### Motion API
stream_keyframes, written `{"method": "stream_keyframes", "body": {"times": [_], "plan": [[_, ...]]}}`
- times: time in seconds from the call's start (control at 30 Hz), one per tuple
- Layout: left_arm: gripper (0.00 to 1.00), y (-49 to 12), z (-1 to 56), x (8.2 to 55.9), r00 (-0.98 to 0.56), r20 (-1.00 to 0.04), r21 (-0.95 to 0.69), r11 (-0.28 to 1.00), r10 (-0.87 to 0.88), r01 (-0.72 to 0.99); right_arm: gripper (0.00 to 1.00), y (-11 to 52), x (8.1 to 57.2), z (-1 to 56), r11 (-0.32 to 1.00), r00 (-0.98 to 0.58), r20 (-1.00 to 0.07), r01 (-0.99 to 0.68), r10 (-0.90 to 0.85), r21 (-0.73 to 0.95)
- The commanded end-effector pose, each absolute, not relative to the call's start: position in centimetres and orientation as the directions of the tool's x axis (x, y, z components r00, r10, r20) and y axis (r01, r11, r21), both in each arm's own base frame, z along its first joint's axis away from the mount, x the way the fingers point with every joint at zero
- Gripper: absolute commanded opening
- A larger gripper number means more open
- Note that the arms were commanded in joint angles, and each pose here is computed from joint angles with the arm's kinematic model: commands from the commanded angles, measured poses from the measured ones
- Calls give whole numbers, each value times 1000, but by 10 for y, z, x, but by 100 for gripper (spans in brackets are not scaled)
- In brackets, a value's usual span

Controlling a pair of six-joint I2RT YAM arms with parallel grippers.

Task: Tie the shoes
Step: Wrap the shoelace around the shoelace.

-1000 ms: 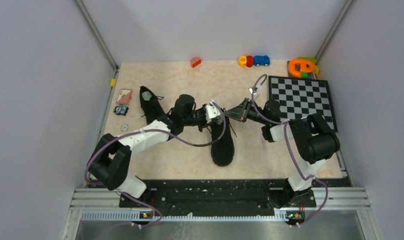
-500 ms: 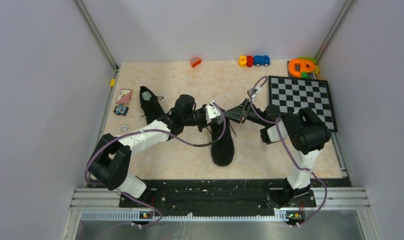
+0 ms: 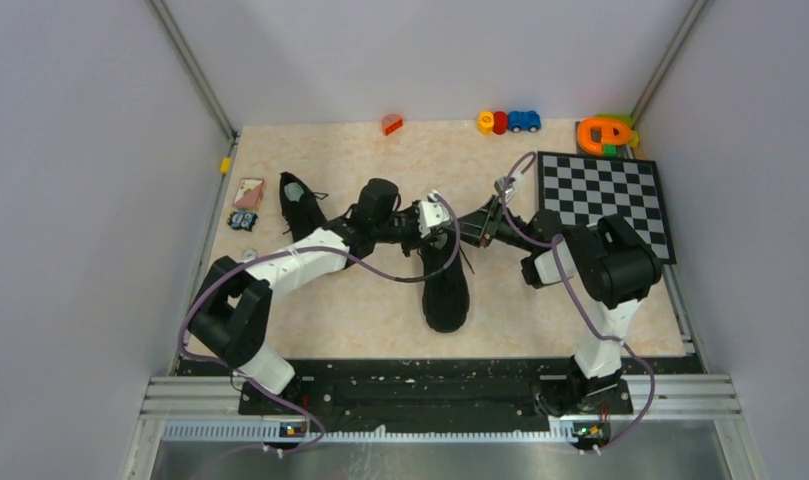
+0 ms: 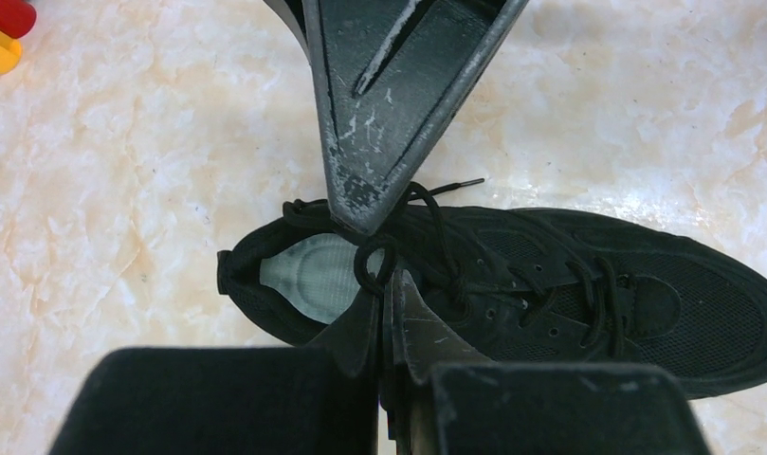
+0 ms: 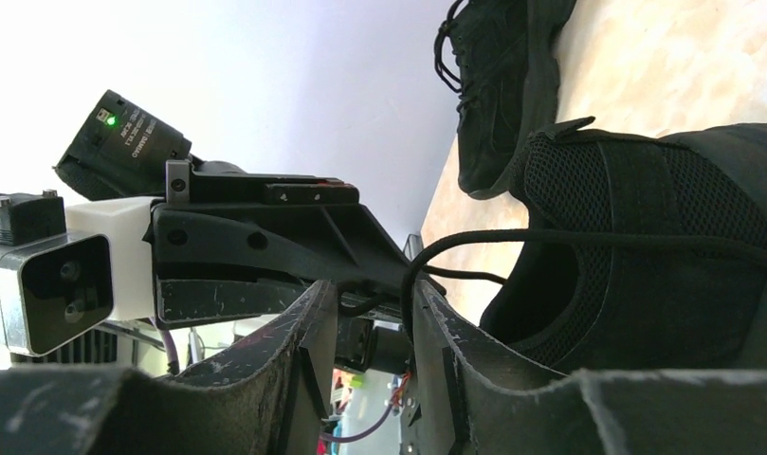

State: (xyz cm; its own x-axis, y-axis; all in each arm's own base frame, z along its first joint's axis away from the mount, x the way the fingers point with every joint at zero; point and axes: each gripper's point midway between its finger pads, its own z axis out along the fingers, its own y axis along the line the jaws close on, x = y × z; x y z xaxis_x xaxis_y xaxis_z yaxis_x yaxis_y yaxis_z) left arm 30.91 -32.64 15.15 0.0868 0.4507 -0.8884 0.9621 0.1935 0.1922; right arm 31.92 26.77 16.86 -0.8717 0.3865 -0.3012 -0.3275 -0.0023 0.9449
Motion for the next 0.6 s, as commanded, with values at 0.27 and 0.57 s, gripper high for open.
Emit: {"method": "stream_keyframes", "body": {"times": [0.27,0.57], "plan": [[0,-334,158,317,37,-891,142,199,453,970,40,264,316,197,-73,-817,-409,-476,407,877],[0,-341,166,317,51,-903,140,180,426,974,39,266,317,193,-47,-819,-413,-468,398,882]]}}
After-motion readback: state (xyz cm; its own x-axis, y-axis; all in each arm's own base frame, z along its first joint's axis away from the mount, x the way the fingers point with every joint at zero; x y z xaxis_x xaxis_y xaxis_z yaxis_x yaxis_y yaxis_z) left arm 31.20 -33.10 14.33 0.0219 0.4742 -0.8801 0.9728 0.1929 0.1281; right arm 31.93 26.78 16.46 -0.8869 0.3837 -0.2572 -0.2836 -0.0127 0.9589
